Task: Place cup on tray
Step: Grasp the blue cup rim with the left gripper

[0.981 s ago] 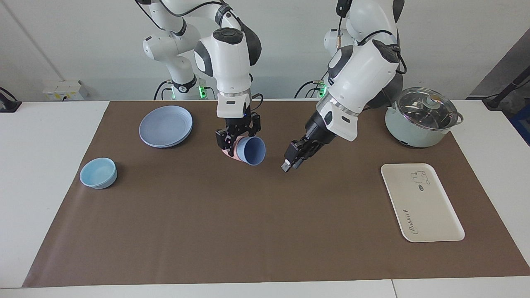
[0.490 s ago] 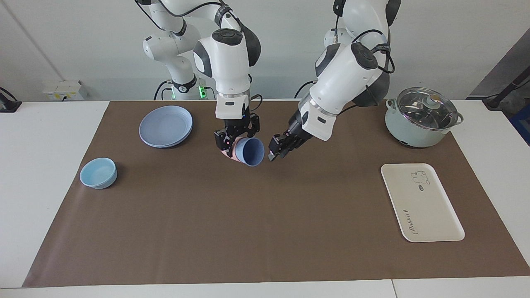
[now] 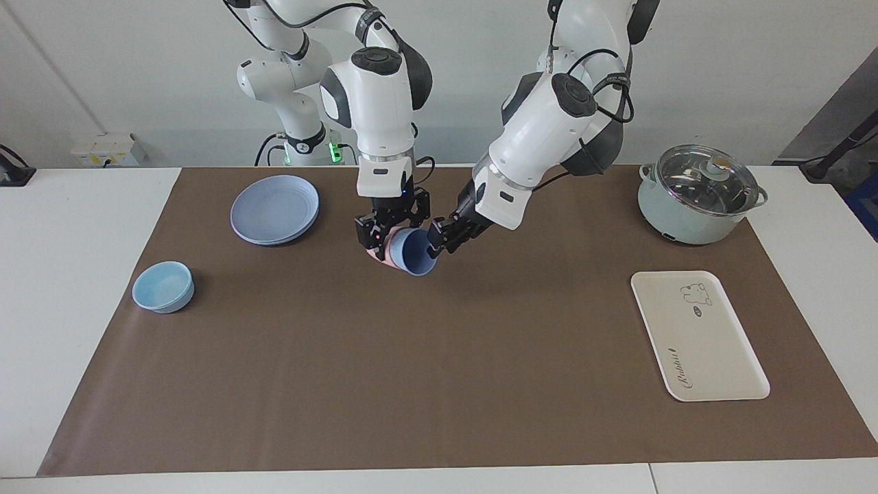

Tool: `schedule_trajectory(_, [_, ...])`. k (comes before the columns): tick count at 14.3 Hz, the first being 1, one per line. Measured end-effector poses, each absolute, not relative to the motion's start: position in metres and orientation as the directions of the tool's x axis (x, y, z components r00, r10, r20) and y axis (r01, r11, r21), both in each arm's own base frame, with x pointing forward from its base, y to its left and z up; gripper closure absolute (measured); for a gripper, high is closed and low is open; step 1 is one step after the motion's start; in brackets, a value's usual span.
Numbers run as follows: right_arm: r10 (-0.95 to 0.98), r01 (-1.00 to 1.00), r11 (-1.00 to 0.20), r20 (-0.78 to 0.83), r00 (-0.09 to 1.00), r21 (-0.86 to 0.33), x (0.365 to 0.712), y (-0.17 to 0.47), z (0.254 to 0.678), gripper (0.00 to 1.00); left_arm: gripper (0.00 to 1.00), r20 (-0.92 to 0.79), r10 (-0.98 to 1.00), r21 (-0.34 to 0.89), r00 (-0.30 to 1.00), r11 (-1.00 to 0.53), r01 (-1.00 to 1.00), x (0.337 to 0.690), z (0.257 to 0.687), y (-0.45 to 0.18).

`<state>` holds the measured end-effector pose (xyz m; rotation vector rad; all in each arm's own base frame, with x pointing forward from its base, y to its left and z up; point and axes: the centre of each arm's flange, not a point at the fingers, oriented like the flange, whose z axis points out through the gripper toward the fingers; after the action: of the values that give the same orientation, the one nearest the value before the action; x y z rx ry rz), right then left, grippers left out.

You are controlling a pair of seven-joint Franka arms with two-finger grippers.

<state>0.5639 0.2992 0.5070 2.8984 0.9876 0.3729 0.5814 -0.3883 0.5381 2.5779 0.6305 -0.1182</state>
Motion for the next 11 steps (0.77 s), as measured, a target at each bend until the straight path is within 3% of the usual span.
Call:
schedule_trajectory(8, [0.608,0.594,-0.794,0.206,0.767,0.131,0.564,0.299,0.506,0.17,0.54,-0.177,0.401,0.441,0.899,-0.785,0.436,0.558,0.529,-0.406])
schedule_trajectory(9, [0.608,0.595,-0.793,0.206,0.766,0.131,0.564,0.299,0.506,0.17,0.61,-0.175,0.404,0.443,0.898,-0.782,0.438,0.559,0.529,-0.406])
schedule_trajectory(11, [0.609,0.595,-0.793,0.206,0.766,0.132,0.564,0.300,0.506,0.17,0.85,-0.171,0.409,0.448,0.896,-0.778,0.441,0.560,0.530,-0.405])
